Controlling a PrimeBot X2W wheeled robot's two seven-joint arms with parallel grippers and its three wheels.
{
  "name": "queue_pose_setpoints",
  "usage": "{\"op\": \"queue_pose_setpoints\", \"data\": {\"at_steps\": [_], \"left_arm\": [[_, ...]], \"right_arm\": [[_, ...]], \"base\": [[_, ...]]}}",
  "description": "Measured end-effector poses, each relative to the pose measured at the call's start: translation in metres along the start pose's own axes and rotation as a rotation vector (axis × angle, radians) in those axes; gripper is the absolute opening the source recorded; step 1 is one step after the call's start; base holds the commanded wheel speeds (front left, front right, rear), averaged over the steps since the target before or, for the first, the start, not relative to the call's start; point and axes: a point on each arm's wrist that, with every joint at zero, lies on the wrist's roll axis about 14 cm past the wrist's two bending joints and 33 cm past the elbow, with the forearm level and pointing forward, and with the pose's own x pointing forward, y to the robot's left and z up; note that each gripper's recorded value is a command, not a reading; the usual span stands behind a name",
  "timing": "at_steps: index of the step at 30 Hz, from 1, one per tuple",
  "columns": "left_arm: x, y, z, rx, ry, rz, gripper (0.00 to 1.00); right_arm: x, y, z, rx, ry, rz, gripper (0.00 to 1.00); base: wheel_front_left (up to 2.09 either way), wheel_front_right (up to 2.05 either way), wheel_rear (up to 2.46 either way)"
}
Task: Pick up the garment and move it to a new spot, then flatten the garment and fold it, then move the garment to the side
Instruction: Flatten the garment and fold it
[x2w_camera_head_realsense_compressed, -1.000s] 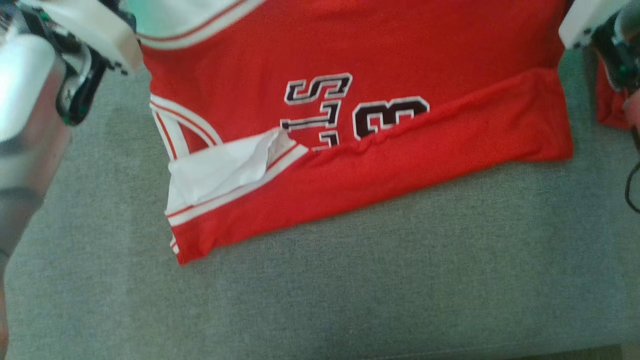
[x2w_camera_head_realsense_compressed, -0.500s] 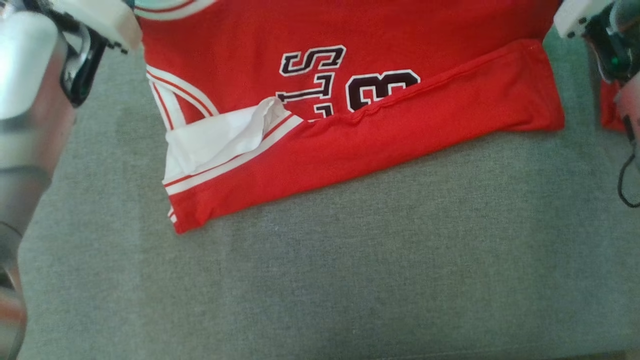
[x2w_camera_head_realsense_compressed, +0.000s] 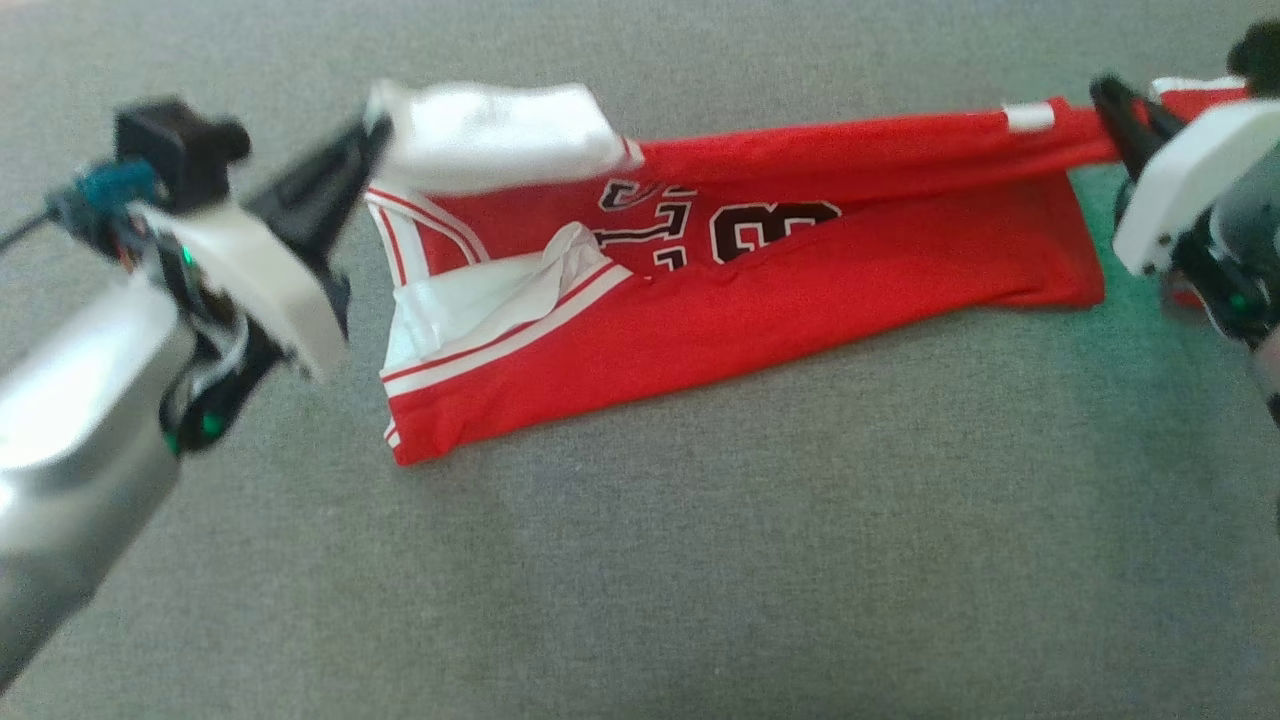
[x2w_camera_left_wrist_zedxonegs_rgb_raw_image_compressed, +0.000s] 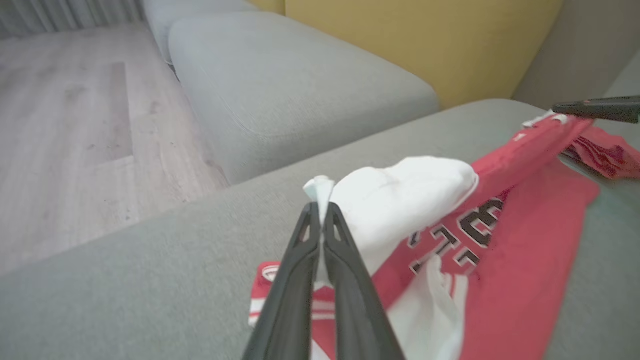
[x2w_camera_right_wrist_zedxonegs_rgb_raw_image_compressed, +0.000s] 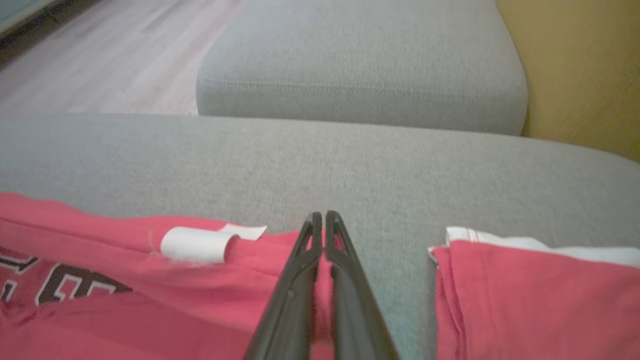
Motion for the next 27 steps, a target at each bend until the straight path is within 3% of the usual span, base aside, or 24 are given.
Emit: {"op": "queue_pose_setpoints", "data": {"at_steps": [13,23,24,25,26,27], "left_arm": [[-0.052,-0.067,-0.059,-0.050,0.277,-0.190,0.00],[-0.055,-0.080,-0.079,-0.033,0.363,-0.228,0.00],[-0.054,-0.081,-0.081,-0.033,0.367,-0.232,0.04],[-0.053,-0.082,-0.082,-0.034,0.371,-0.233,0.68],[-0.052,-0.081,-0.083,-0.034,0.371,-0.224,1.00],[-0.050,-0.081,-0.082,-0.032,0.367,-0.218,1.00]], "right_arm": [[-0.032,-0.002,-0.045,-0.111,0.215,0.027,0.00],[-0.044,0.002,-0.077,-0.136,0.339,0.059,0.00],[-0.045,0.002,-0.078,-0.134,0.344,0.058,0.60],[-0.046,0.000,-0.079,-0.127,0.350,0.053,1.00],[-0.047,-0.002,-0.081,-0.119,0.356,0.048,1.00],[-0.048,-0.003,-0.081,-0.112,0.357,0.044,1.00]], "base": [[0.00,0.00,0.00],[0.00,0.00,0.00],[0.00,0.00,0.00],[0.00,0.00,0.00],[0.00,0.00,0.00],[0.00,0.00,0.00]]}}
